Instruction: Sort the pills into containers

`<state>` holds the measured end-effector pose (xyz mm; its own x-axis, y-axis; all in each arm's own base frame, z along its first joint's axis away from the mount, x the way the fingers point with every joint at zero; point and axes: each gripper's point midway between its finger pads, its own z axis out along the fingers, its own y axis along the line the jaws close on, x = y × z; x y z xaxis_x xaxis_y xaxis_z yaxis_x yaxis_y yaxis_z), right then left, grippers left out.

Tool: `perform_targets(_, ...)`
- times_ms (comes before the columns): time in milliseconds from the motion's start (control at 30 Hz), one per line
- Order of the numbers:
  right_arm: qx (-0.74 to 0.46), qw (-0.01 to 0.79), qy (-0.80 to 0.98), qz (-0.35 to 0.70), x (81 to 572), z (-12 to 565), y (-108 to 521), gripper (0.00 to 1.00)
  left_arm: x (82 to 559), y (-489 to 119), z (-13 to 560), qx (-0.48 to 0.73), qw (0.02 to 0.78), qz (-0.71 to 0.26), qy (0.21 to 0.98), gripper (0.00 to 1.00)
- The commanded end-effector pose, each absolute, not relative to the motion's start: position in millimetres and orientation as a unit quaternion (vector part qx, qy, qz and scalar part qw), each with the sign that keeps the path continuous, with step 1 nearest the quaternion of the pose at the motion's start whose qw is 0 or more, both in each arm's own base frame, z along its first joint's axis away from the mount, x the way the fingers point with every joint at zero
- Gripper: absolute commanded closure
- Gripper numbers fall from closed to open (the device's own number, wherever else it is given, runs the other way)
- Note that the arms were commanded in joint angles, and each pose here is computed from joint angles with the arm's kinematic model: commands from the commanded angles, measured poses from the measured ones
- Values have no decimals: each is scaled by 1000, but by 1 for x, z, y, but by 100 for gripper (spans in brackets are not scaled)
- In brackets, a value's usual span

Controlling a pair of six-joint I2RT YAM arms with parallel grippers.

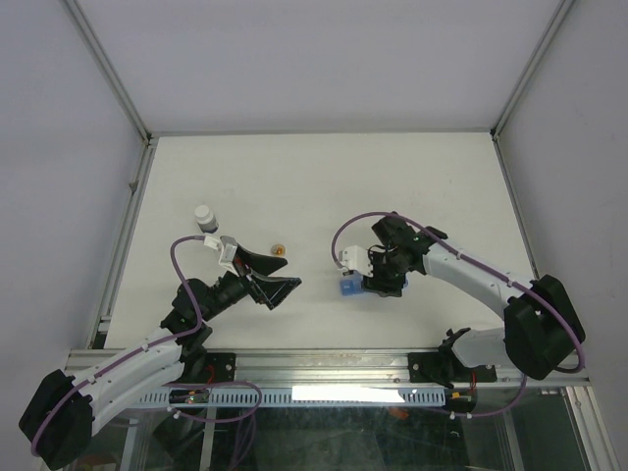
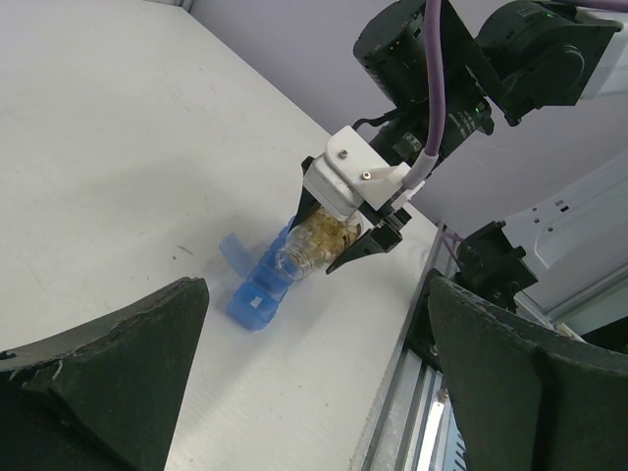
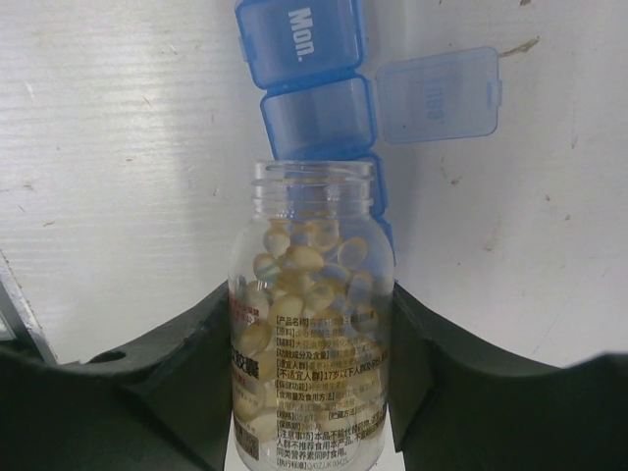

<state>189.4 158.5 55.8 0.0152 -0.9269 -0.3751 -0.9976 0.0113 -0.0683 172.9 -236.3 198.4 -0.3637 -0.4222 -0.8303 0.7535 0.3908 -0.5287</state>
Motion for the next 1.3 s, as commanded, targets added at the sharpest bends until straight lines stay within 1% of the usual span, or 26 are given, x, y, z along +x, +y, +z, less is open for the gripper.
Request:
perform_targets(0, -690, 175, 689, 136, 189, 75, 172, 100, 173, -233, 206, 129, 564, -540, 612, 1)
perform_targets(33, -691, 186, 684, 138, 190, 75, 175, 100, 173, -233, 206, 129, 564, -540, 612, 1)
perform_targets(100, -692, 200, 688, 89, 203, 66, 163, 100, 174, -232, 207, 127, 567, -539, 610, 1)
perform_targets(167, -692, 172, 691, 121, 191, 68, 166, 100, 174, -232, 207, 128, 567, -537, 611, 1)
perform_targets(200, -691, 171, 690, 132, 189, 70, 170, 100, 174, -233, 206, 129, 566, -537, 612, 1)
perform_targets(267, -690, 191, 691, 97, 201, 63, 164, 100, 174, -233, 206, 129, 565, -538, 612, 1)
perform_targets(300, -690, 183, 694, 93, 200, 61, 162, 100, 174, -233, 206, 129, 566, -537, 612, 1)
perform_targets(367, -688, 172, 692, 136, 189, 71, 172, 100, 174, -233, 207, 130, 565, -537, 613, 1)
perform_targets(400, -690, 180, 689, 132, 189, 69, 171, 100, 174, -233, 206, 130, 564, -538, 613, 1)
perform_targets(467, -689, 195, 692, 90, 204, 64, 164, 100, 174, -233, 206, 129, 566, -537, 612, 1)
perform_targets(533, -687, 173, 695, 123, 192, 69, 169, 100, 175, -233, 207, 129, 566, -537, 613, 1)
perform_targets(567, -689, 174, 693, 122, 191, 66, 167, 100, 174, -233, 207, 129, 566, -537, 612, 1)
perform_targets(633, -690, 184, 695, 85, 202, 59, 160, 100, 175, -233, 206, 130, 565, -537, 612, 1)
perform_targets(700, -688, 169, 696, 117, 192, 65, 166, 100, 175, -234, 207, 130, 565, -537, 613, 1)
perform_targets(767, -689, 185, 694, 96, 199, 61, 164, 100, 175, -234, 207, 130, 565, -537, 613, 1)
perform_targets(800, -690, 178, 696, 87, 200, 58, 159, 100, 175, -234, 207, 130, 566, -537, 612, 1)
perform_targets(900, -689, 173, 695, 114, 191, 65, 165, 100, 175, -233, 207, 129, 566, -536, 613, 1)
perform_targets(967, -687, 185, 698, 81, 202, 60, 159, 100, 175, -233, 206, 129, 566, -536, 613, 1)
perform_targets(1033, -684, 165, 700, 119, 190, 68, 166, 100, 175, -233, 205, 129, 564, -536, 615, 1)
perform_targets(1067, -685, 177, 696, 121, 192, 68, 169, 100, 175, -233, 205, 129, 564, -537, 615, 1)
perform_targets(1100, -686, 191, 696, 92, 201, 62, 163, 100, 175, -233, 205, 128, 564, -537, 614, 1)
perform_targets(1133, -688, 186, 698, 68, 205, 56, 155, 100, 175, -233, 205, 128, 565, -537, 613, 1)
perform_targets(1167, -686, 172, 703, 74, 202, 56, 155, 100, 175, -233, 205, 128, 565, -537, 613, 1)
perform_targets(1200, -684, 162, 704, 103, 194, 60, 162, 100, 174, -233, 205, 128, 565, -538, 613, 1)
perform_targets(1233, -682, 165, 704, 110, 193, 62, 164, 100, 174, -233, 205, 128, 564, -538, 613, 1)
perform_targets(1267, -683, 177, 702, 96, 199, 60, 163, 100, 174, -233, 204, 128, 563, -539, 613, 1)
